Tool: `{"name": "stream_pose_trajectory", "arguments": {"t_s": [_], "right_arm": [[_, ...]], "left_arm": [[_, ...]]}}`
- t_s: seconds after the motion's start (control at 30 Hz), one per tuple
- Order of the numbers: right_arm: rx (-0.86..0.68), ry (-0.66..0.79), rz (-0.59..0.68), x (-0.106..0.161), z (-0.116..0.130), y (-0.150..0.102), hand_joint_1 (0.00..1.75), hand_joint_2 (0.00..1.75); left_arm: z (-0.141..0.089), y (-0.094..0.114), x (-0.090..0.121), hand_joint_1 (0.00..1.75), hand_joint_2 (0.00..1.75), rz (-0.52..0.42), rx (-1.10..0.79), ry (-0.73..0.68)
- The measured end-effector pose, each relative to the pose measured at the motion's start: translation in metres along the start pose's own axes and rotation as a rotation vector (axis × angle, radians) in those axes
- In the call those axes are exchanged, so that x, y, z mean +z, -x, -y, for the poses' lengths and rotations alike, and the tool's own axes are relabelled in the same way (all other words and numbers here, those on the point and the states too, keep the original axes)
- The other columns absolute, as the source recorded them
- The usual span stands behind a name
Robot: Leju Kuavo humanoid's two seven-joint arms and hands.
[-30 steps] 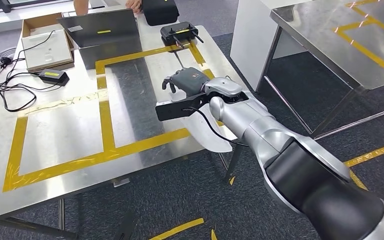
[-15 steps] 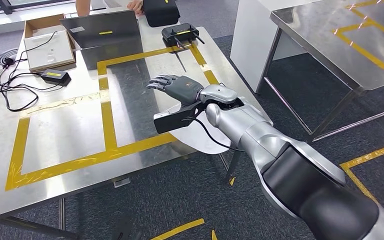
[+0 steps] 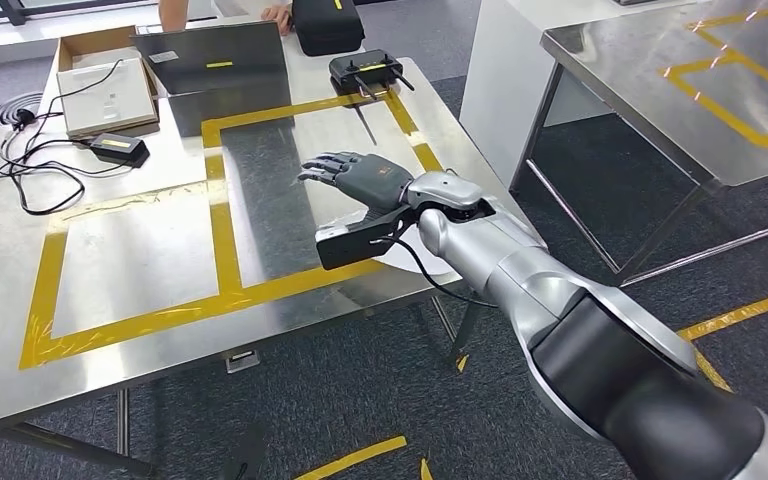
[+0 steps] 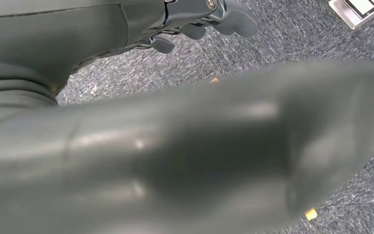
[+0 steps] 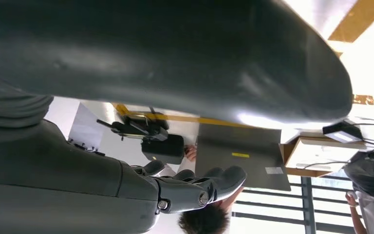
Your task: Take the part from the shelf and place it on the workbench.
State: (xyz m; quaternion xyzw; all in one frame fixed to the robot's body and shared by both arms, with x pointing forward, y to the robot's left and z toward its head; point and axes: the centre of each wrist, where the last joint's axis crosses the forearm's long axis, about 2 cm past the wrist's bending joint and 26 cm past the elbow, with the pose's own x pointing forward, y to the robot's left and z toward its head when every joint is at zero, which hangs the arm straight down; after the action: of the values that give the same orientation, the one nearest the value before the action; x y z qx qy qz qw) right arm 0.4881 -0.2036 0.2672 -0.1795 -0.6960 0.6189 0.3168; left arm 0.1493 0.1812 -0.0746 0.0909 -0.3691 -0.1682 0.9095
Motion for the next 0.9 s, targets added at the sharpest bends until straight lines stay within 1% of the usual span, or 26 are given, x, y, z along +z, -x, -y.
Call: {"name": "stream_pose_trajectory", "arguments": {"t_s": [0.4, 0.6, 0.9], "right_arm": [[0.012, 0.011, 0.017, -0.0009, 0.005, -0.0003, 0.0, 0.0], [0.004, 0.006, 0.015, 0.0004, -0.0004, -0.0005, 0.0, 0.0], [0.005, 0.023, 0.006, 0.0043, 0.0016, 0.0038, 0.0, 0.0]], "left_arm": [[-0.0009, -0.0009, -0.0007, 0.0, 0.0, 0.003, 0.0, -0.002], [-0.0015, -0.0006, -0.0009, 0.0, 0.0, 0.005, -0.001, -0.001], [-0.0016, -0.004, -0.0022, 0.0, 0.0, 0.01, -0.003, 0.002]]}}
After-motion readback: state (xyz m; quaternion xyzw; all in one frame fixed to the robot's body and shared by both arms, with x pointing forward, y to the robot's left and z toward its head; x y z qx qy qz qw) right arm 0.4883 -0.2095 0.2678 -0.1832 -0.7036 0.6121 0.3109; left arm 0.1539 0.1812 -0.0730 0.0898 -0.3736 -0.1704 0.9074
